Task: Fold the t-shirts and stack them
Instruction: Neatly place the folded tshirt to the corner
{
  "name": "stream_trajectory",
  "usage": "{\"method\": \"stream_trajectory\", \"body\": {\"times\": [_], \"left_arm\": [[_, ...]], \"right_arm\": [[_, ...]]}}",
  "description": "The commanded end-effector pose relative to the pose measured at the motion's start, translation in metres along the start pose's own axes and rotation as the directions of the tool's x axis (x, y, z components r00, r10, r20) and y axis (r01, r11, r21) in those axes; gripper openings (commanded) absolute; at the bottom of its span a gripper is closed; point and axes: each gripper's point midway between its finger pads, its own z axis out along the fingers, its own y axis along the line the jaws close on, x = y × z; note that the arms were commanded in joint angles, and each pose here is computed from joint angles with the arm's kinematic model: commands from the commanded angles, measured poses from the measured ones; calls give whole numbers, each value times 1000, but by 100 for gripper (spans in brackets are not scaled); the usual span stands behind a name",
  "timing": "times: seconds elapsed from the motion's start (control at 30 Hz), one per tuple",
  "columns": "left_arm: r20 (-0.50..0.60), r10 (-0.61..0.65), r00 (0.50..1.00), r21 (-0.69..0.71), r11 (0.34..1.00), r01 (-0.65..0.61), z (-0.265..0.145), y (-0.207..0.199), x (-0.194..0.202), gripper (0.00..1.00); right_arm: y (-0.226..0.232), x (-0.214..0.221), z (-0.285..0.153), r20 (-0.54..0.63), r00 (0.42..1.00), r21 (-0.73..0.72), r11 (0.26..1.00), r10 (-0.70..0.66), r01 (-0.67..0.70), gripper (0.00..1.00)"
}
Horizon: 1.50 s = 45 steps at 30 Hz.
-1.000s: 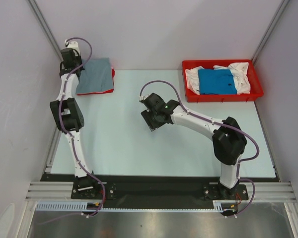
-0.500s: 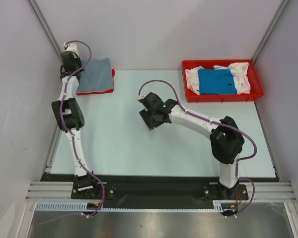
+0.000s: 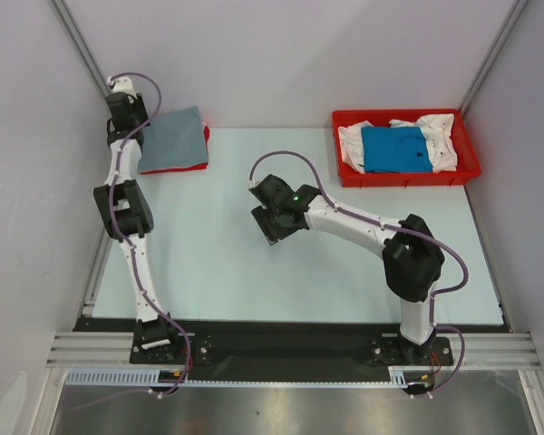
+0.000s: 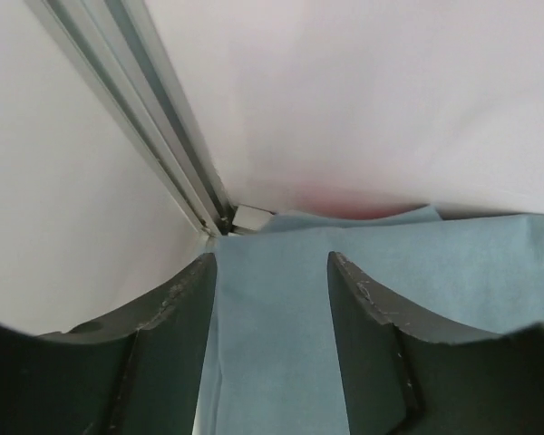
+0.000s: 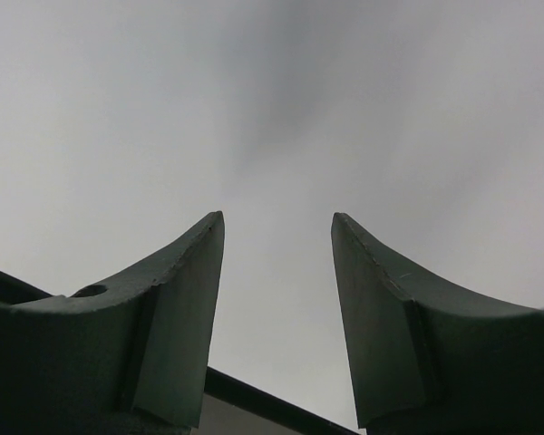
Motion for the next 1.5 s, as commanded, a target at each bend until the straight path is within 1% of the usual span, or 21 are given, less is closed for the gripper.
{"method": "stream_trajectory", "body": {"times": [0.0, 0.07, 0.13, 0.2, 0.3, 0.33, 0.4, 0.47, 0.53, 0.57, 0.6, 0.67, 0.7, 0.77, 0.8, 0.9, 0.97, 1.03, 1.17, 1.27, 1.47], "left_arm": [[140, -23, 990, -14, 1000, 25, -31, -1, -84, 58], [136, -29, 990, 17, 999, 27, -50, -13, -98, 58], [69, -45, 997, 90, 995, 39, -60, -33, -77, 56], [43, -88, 995, 174, 982, 80, -81, -50, -81, 48], [-92, -117, 989, 374, 916, 143, -99, -95, -49, 28], [-131, -121, 984, 470, 866, 170, -109, -118, -44, 26], [-243, -127, 962, 502, 832, 237, -114, -138, -18, 20], [-307, -111, 945, 552, 789, 271, -125, -165, -2, 19], [-368, -109, 923, 552, 774, 312, -133, -188, 18, 23], [-388, -109, 915, 549, 770, 325, -136, -194, 23, 25], [-435, -127, 891, 528, 765, 367, -140, -199, 35, 33], [-456, -156, 876, 518, 754, 404, -151, -212, 35, 36], [-485, -152, 861, 499, 761, 415, -159, -215, 54, 38], [-432, -135, 892, 510, 778, 365, -177, -232, 40, 45], [-416, -94, 905, 468, 831, 301, -179, -235, 53, 51], [-367, 27, 930, 366, 923, 117, -176, -227, 57, 55], [-369, 141, 919, 336, 942, -9, -175, -231, 71, 56], [-321, 215, 922, 261, 956, -133, -170, -229, 64, 57], [-289, 328, 899, 160, 943, -292, -161, -221, 59, 57], [-255, 416, 873, 109, 909, -401, -161, -214, 52, 65], [-320, 464, 826, 75, 882, -466, -144, -195, 65, 64]], "right_arm": [[11, -15, -22, 57, 998, -12, 1000, -5, 6, 56], [8, -12, -28, 64, 998, -10, 1000, -1, 2, 56], [6, -10, -35, 79, 997, -20, 999, 26, -25, 56], [6, -2, -34, 75, 996, -38, 998, 43, -40, 56], [5, 5, -41, 84, 994, -57, 997, 63, -58, 56], [4, 7, -42, 88, 994, -55, 997, 67, -62, 56], [1, 11, -47, 95, 993, -53, 996, 72, -67, 56], [-3, 12, -50, 100, 991, -49, 996, 84, -79, 56], [-6, 14, -55, 107, 990, -46, 995, 89, -84, 56], [-7, 15, -56, 106, 990, -44, 995, 93, -89, 56], [-8, 15, -57, 108, 989, -43, 995, 97, -93, 56], [-10, 17, -60, 111, 988, -42, 994, 108, -104, 56], [-10, 17, -61, 115, 987, -42, 993, 113, -109, 57], [-10, 18, -62, 116, 986, -46, 992, 121, -116, 56], [-9, 18, -62, 116, 985, -50, 992, 124, -119, 56], [-10, 17, -66, 126, 983, -47, 991, 130, -125, 56], [-13, 17, -69, 130, 983, -41, 991, 132, -128, 57], [-14, 20, -70, 128, 982, -35, 990, 137, -134, 57], [-16, 28, -70, 119, 981, -30, 988, 155, -153, 57], [-14, 28, -69, 121, 979, -41, 986, 163, -159, 57], [-13, 22, -71, 136, 977, -45, 987, 162, -157, 57]]}}
